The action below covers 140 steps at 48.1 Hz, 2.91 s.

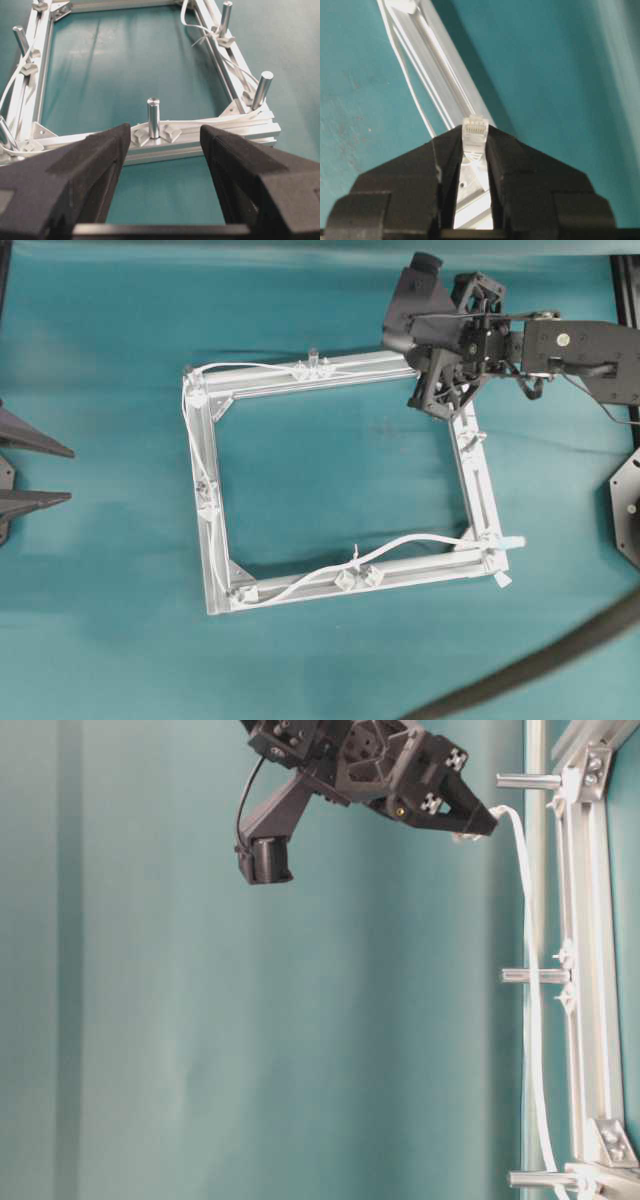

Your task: Move the cable alternately left and right between 8 pins so it hooks onto each one.

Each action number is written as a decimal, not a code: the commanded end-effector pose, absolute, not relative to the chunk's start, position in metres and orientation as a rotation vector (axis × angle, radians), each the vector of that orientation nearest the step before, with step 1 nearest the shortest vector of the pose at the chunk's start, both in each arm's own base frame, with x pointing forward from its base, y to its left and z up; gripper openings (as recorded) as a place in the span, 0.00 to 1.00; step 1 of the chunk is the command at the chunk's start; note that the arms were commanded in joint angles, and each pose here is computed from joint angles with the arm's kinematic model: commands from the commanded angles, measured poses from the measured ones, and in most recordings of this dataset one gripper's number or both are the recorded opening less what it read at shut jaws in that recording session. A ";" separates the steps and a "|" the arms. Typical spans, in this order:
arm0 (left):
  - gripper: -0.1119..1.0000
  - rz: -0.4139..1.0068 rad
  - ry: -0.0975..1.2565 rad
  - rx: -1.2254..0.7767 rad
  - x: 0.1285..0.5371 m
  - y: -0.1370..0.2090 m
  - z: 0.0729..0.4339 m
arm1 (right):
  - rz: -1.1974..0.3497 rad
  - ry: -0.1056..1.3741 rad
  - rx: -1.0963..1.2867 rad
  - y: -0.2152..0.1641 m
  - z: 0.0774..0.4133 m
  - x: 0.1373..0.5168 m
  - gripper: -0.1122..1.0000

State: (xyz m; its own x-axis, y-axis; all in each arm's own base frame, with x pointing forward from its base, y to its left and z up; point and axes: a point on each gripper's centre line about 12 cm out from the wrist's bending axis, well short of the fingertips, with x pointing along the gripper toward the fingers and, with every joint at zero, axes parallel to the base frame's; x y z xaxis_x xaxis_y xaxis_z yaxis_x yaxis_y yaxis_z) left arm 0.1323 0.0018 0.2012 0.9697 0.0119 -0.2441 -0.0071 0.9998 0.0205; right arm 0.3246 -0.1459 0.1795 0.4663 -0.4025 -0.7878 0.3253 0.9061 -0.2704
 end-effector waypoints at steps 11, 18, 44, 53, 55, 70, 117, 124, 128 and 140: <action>0.72 0.012 0.233 0.024 0.134 0.002 0.208 | -0.403 0.950 -0.249 -0.156 0.185 0.318 0.23; 0.73 0.012 0.233 0.024 0.134 0.002 0.208 | -0.399 0.941 -0.311 -0.164 0.185 0.315 0.23; 0.73 0.012 0.233 0.024 0.134 0.002 0.208 | -0.456 0.910 -0.340 -0.194 0.192 0.303 0.23; 0.73 0.012 0.233 0.024 0.134 0.002 0.208 | -0.468 0.900 -0.342 -0.201 0.193 0.299 0.23; 0.73 0.012 0.233 0.026 0.134 0.002 0.208 | -0.474 0.904 -0.340 -0.203 0.193 0.298 0.23; 0.72 0.012 0.233 0.024 0.134 0.002 0.208 | -0.486 0.934 -0.318 -0.205 0.183 0.286 0.23; 0.73 0.012 0.233 0.024 0.134 0.002 0.208 | -0.461 0.868 -0.164 -0.165 0.159 0.241 0.23; 0.73 0.012 0.233 0.024 0.134 0.002 0.208 | -0.427 0.819 -0.163 -0.155 0.158 0.236 0.23; 0.73 0.012 0.233 0.024 0.134 0.002 0.208 | -0.405 0.804 -0.153 -0.150 0.154 0.234 0.23; 0.73 0.012 0.233 0.026 0.134 0.002 0.208 | -0.379 0.820 -0.117 -0.144 0.141 0.234 0.23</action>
